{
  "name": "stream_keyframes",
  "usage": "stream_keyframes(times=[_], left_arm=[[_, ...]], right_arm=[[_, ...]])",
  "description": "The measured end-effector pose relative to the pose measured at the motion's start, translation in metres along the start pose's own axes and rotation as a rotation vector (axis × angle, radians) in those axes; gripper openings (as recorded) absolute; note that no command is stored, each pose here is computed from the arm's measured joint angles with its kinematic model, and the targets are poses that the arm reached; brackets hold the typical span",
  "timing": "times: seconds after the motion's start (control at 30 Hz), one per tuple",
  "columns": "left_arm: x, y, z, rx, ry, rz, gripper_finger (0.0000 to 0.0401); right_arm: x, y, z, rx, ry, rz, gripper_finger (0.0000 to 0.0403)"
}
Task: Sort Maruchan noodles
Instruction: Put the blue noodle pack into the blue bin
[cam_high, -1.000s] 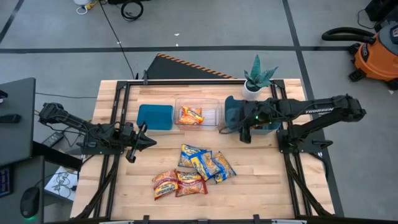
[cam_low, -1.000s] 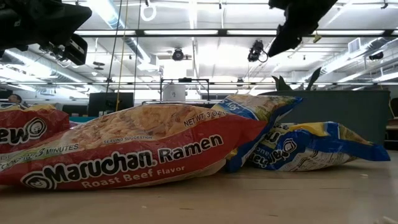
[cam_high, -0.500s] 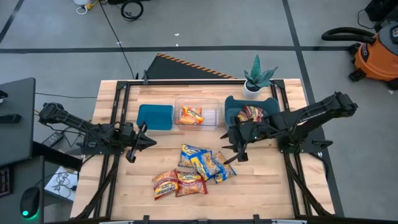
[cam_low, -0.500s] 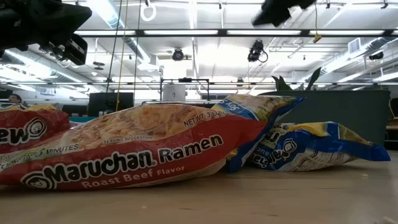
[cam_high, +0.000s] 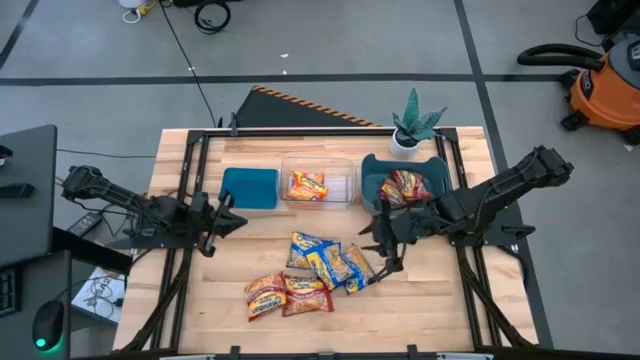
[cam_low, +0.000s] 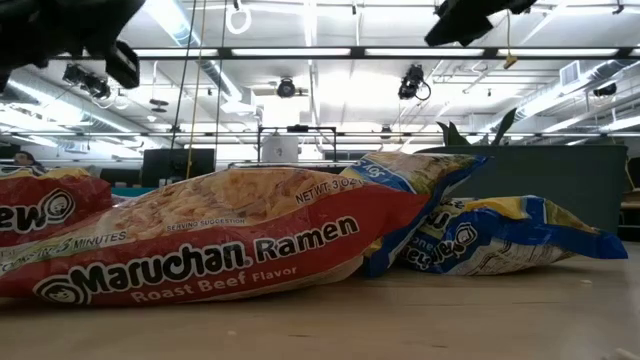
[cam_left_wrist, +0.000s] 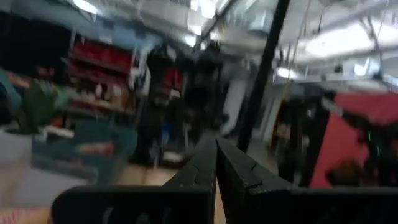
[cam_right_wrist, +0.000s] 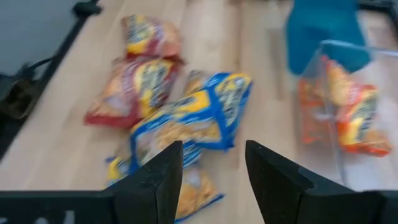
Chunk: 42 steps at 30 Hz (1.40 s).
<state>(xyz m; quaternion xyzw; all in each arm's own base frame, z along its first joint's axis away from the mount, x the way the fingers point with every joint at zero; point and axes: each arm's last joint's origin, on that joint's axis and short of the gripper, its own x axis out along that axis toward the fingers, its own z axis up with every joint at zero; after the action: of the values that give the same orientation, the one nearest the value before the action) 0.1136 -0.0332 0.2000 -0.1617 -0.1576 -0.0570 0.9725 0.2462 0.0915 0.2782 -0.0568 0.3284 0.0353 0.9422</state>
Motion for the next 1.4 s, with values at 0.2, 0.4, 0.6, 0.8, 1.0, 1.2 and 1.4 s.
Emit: stream_keyframes(times=[0.2,0.4,0.6,0.8,1.0,1.2,1.4], left_arm=[[0.003,-0.005,0.016,-0.129,-0.092,-0.027,0.0014],[0.01,-0.005,0.021,-0.118,-0.061,0.059,0.0014],[0.01,-0.004,0.019,-0.106,-0.037,0.101,0.0014],[0.024,-0.012,0.034,-0.05,0.137,0.142,0.0014],[0.042,-0.02,0.046,0.009,0.371,0.209,0.0028],[0.075,-0.025,0.031,-0.019,0.599,0.265,0.0089],[0.125,-0.027,0.013,-0.088,0.787,0.171,0.0122]], right_arm=[[0.002,0.017,-0.01,0.088,-0.014,0.009,0.0177],[0.005,0.035,-0.023,0.203,0.006,0.052,0.0177],[0.036,0.058,-0.036,0.164,0.119,0.036,0.0177],[0.063,0.07,-0.04,0.105,0.186,0.005,0.0177],[0.078,0.075,-0.045,0.082,0.256,-0.02,0.0179],[0.071,0.073,-0.041,0.141,0.298,-0.045,0.0179],[0.069,0.073,-0.037,0.168,0.275,-0.038,0.0179]])
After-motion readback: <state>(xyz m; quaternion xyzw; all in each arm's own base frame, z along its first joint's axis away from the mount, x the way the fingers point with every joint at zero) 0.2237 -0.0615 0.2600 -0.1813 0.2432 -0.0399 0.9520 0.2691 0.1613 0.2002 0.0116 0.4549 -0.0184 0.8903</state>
